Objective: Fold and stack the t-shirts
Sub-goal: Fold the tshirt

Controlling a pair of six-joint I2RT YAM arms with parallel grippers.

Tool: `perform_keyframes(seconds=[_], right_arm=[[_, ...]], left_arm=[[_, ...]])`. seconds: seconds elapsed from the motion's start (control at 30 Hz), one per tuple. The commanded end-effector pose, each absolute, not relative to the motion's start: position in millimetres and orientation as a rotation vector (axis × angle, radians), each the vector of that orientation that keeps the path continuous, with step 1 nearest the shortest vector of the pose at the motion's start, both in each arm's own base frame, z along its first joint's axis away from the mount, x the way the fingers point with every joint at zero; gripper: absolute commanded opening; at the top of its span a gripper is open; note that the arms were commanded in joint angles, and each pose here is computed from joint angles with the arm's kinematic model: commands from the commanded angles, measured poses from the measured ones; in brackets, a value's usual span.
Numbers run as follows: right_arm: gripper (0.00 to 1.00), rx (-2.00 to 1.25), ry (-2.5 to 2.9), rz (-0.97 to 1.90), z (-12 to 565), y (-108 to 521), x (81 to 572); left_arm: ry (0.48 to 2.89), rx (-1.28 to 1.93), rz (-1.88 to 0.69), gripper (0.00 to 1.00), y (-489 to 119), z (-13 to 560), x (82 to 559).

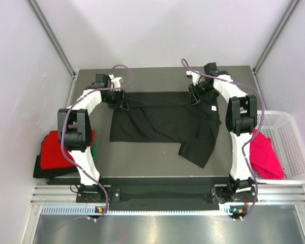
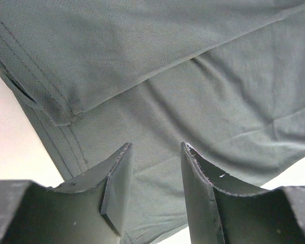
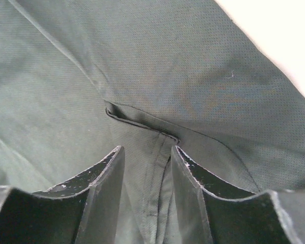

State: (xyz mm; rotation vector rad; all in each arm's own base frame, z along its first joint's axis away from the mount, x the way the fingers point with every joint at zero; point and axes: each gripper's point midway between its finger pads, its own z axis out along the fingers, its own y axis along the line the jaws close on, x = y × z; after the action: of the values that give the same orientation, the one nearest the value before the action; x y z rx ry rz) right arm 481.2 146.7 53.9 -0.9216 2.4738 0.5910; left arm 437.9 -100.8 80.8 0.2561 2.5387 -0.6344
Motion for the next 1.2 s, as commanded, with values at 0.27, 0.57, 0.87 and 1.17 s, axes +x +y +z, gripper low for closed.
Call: perform_keyframes(seconds=[0.27, 0.57, 0.87, 1.17], right_arm=[[0.45, -0.927, 2.446, 0.523, 45.6, 137.9, 502.2], [0.23, -0.955, 2.451, 0.605, 43.2, 144.2, 493.5], [0.02, -0.948, 2.396, 0.538, 82.8, 138.3, 479.9], [0.18, -1.075, 2.398, 0.622, 106.5, 190.3, 403.0]], left_arm=[[2.424, 0.292, -0.603, 0.48, -100.1, 112.5, 446.3], [2.435, 0.29, -0.591, 0.48, -97.8, 107.6, 445.3], [2.427, 0.289, -0.571, 0.48, -95.5, 110.8, 445.2], [2.393, 0.298, -0.557, 0.48, -94.6, 122.6, 443.2]])
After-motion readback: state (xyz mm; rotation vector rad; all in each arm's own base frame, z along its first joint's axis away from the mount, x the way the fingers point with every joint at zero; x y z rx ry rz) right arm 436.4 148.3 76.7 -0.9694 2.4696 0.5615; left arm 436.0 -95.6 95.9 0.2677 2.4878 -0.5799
